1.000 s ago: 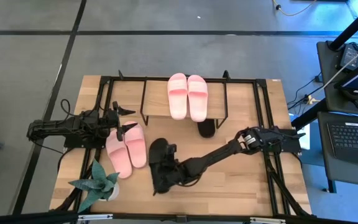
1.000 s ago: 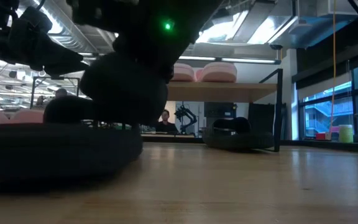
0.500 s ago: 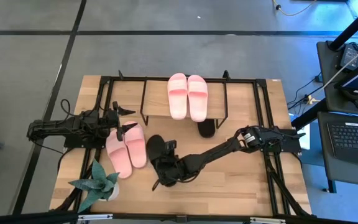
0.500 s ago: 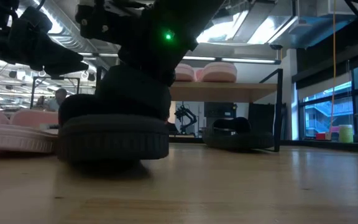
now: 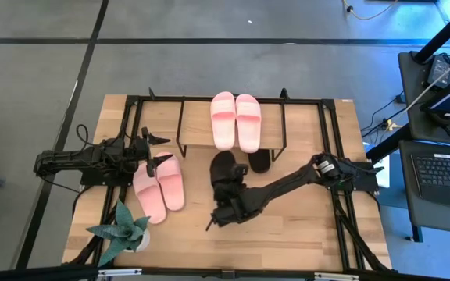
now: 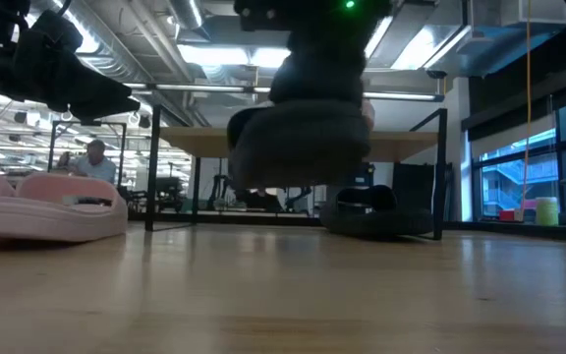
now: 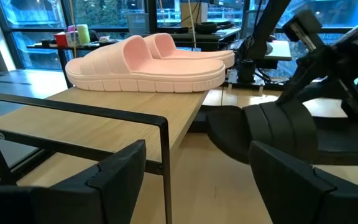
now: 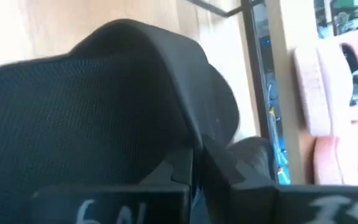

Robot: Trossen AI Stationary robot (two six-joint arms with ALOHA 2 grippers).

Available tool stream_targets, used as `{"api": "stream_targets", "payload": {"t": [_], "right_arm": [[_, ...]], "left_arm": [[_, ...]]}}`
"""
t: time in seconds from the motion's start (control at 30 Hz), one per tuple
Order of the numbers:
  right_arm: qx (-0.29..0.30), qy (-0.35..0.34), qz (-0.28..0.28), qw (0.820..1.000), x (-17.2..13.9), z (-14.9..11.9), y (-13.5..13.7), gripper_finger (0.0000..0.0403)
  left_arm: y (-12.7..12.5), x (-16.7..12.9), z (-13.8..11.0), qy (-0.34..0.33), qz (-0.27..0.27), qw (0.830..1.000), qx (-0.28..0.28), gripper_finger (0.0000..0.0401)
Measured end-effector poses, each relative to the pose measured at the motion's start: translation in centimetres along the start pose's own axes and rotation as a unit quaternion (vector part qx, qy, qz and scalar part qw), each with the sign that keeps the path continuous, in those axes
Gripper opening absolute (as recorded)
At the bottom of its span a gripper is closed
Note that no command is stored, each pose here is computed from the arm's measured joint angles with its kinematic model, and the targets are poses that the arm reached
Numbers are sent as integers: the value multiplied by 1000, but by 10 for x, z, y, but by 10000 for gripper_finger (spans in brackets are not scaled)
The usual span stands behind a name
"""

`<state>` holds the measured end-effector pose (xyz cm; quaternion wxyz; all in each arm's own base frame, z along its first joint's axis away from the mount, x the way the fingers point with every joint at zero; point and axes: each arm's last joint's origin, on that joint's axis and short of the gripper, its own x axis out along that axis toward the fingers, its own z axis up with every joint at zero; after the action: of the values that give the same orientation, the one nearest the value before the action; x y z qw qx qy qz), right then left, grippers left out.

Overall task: Pick and place slides into the shelf
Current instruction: Put the black slide under the shelf

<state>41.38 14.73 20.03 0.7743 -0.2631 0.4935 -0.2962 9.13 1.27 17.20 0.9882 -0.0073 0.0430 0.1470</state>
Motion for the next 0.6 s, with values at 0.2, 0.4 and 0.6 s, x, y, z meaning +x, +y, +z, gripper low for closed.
{"api": "stream_targets", "payload": {"t": [0.2, 0.4, 0.6], "right_arm": [[-21, 19, 3, 1000, 5, -11, 7, 17], [2, 37, -7, 999, 17, -42, 10, 17], [53, -9, 11, 998, 16, -54, -2, 17]], "left_arm": [[0, 0, 0, 0, 0, 1000, 0, 276], [0, 0, 0, 0, 0, 1000, 0, 276], [0, 0, 0, 0, 0, 1000, 0, 276]]}}
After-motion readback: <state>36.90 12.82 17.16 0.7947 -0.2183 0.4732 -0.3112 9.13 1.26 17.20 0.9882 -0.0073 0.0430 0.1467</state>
